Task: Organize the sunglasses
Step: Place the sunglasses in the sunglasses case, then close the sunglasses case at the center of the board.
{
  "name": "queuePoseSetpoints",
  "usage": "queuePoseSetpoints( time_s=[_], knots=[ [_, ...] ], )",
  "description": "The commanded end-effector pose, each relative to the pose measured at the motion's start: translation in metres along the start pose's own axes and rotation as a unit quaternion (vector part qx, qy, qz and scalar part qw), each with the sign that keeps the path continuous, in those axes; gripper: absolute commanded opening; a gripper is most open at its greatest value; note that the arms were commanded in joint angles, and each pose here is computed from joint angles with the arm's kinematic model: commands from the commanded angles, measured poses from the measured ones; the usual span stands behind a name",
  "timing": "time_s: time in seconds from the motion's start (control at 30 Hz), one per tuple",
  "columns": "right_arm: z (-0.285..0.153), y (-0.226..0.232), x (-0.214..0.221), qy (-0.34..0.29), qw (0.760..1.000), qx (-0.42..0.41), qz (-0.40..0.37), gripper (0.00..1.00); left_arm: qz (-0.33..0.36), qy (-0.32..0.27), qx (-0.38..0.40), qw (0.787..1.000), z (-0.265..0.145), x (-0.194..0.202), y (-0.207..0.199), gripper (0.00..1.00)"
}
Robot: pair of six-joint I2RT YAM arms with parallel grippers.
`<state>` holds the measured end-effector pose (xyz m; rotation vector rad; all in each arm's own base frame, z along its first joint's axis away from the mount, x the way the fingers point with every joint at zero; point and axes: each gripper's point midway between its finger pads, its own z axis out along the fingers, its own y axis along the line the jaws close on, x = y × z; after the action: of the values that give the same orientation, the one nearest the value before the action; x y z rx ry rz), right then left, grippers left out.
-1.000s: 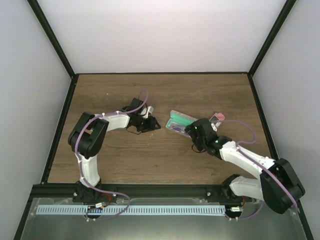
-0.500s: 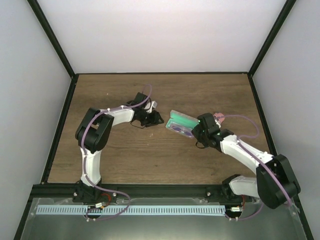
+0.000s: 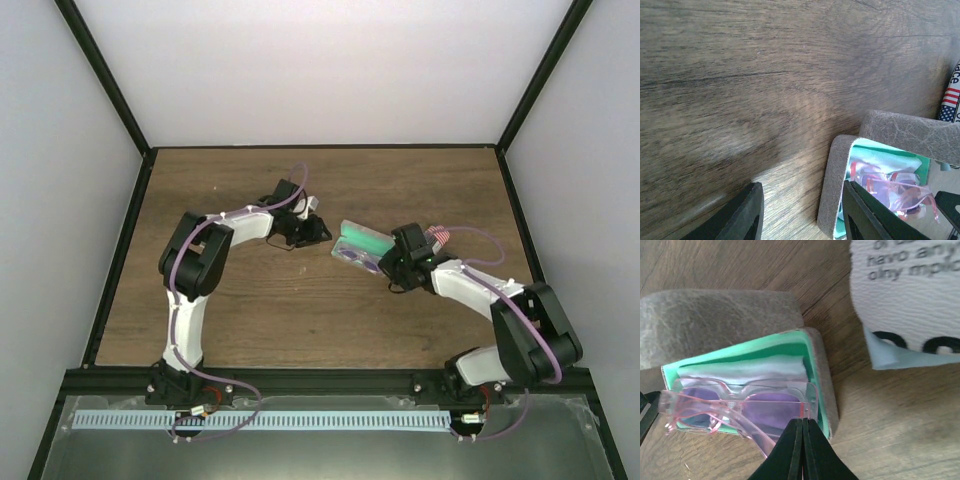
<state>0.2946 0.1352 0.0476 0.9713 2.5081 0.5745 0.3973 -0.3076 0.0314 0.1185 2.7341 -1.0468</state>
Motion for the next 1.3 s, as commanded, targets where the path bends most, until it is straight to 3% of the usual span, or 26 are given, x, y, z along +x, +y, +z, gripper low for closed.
queuePoseSetpoints(
  time_s=[0.0, 0.2, 0.4, 0.77, 1.27],
  knots=[
    [0.005, 0.023, -0.006, 0.004, 1.0, -0.028, -0.008, 0.01, -0.012, 0.014, -0.013, 1.0, 0.008, 0.007, 0.01, 0.45],
    [-0.002, 0.037, -0.021, -0.025, 0.999, -0.039, -0.018, 0.01, -0.014, 0.02, -0.013, 1.0, 0.009, 0.011, 0.013, 0.45],
    [-0.027, 0.051, -0.038, -0.072, 0.995, -0.058, -0.043, 0.08, -0.014, 0.022, -0.01, 1.0, 0.01, 0.011, 0.013, 0.45],
    [-0.005, 0.104, 0.037, 0.052, 0.984, -0.114, -0.129, 0.03, -0.015, 0.024, -0.012, 1.0, 0.01, 0.014, 0.016, 0.45],
    [0.026, 0.073, -0.002, 0.037, 0.994, -0.057, -0.088, 0.08, -0.015, 0.023, -0.015, 1.0, 0.007, 0.017, 0.02, 0.46]
  ],
)
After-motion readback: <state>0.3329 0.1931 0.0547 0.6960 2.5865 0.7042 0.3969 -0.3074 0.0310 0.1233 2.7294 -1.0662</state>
